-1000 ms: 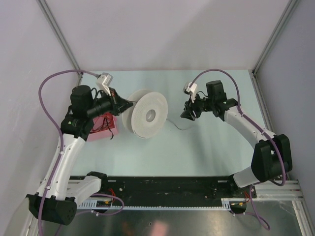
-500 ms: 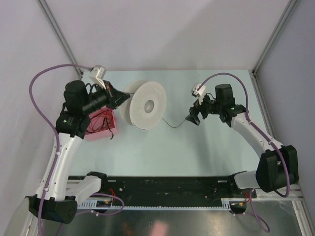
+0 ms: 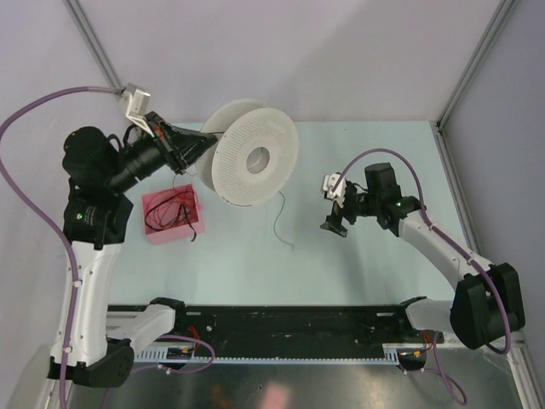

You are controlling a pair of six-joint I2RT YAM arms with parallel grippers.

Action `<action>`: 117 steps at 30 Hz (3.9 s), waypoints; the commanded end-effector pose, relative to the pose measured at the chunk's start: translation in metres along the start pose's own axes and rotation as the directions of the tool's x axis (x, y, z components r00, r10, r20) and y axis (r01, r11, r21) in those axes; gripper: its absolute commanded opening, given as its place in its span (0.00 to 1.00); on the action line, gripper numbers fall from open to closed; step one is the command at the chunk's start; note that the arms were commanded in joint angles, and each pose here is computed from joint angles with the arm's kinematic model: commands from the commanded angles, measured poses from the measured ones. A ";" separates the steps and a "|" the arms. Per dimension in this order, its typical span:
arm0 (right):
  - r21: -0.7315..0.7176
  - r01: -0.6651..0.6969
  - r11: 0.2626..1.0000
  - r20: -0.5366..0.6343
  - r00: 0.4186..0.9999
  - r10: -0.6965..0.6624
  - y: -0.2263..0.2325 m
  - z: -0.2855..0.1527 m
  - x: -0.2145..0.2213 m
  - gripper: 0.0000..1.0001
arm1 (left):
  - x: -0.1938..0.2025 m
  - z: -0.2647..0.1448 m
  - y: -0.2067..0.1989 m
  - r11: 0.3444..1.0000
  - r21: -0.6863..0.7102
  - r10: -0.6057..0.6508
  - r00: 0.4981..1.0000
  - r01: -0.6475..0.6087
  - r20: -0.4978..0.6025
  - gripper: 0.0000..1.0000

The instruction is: Wrap the cables

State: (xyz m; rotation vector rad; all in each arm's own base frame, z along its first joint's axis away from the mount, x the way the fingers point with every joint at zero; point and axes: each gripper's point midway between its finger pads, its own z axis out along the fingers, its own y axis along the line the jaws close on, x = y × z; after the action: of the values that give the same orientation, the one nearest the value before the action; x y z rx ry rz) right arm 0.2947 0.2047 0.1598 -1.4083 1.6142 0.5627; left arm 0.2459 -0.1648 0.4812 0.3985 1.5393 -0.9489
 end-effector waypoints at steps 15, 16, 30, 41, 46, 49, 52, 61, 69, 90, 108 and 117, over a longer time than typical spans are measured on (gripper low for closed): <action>-0.126 -0.366 0.922 0.233 0.893 0.386 0.059 0.025 -0.073 0.95 | -0.078 -0.019 -0.048 0.999 0.055 -0.008 0.980 -0.002 0.198 0.00; -0.144 -0.408 0.901 0.245 0.868 0.433 0.063 0.025 -0.076 0.96 | -0.079 -0.019 -0.048 0.999 0.051 -0.015 0.979 0.004 0.202 0.00; -0.025 -0.363 0.931 0.293 0.888 0.354 0.050 0.067 -0.066 0.93 | -0.079 -0.008 -0.033 0.997 0.025 -0.078 0.976 0.074 0.203 0.00; -0.222 -0.253 0.942 0.218 0.928 0.301 0.132 0.111 -0.057 0.81 | -0.084 -0.007 -0.030 0.997 0.009 -0.075 0.972 0.075 0.224 0.00; -0.207 -0.268 0.941 0.201 0.930 0.309 0.137 0.120 -0.048 0.51 | -0.090 -0.013 -0.033 0.999 -0.006 -0.036 0.968 0.039 0.249 0.00; -0.179 -0.272 0.946 0.216 0.927 0.307 0.132 0.117 -0.053 0.12 | -0.087 -0.014 -0.025 0.998 -0.042 -0.035 0.965 0.047 0.259 0.00; -0.189 -0.247 0.950 0.209 0.935 0.285 0.142 0.107 -0.060 0.02 | -0.077 -0.013 0.004 0.984 -0.151 -0.050 0.958 0.096 0.282 0.00; -0.355 0.180 0.917 0.249 0.964 -0.093 0.235 0.044 -0.095 0.00 | 0.000 0.005 0.111 0.845 -0.499 -0.111 0.976 0.191 0.186 0.00; -0.296 0.543 0.786 0.403 0.817 -0.413 0.251 -0.001 -0.159 0.00 | 0.090 0.027 0.156 0.716 -0.698 -0.094 0.995 0.036 -0.045 0.00; 0.218 0.595 0.774 0.432 0.652 -0.623 0.066 0.013 -0.292 0.00 | 0.227 0.050 0.071 0.945 -0.328 -0.132 0.895 -0.017 -0.426 0.00; 0.318 0.451 0.834 0.264 0.803 -0.535 -0.069 -0.014 -0.223 0.00 | 0.224 0.013 -0.026 0.976 0.203 0.026 0.891 0.075 -0.453 0.00; 0.397 0.318 0.861 0.151 0.903 -0.403 -0.151 -0.060 -0.148 0.00 | 0.219 0.000 -0.036 0.943 0.304 0.021 0.890 0.133 -0.455 0.00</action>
State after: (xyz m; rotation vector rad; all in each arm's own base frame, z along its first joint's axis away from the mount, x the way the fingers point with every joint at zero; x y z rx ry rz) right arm 0.3923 0.2316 0.3312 -1.3327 1.1277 0.1909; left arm 0.1840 -0.2415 0.2528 0.7740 2.0017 -1.1230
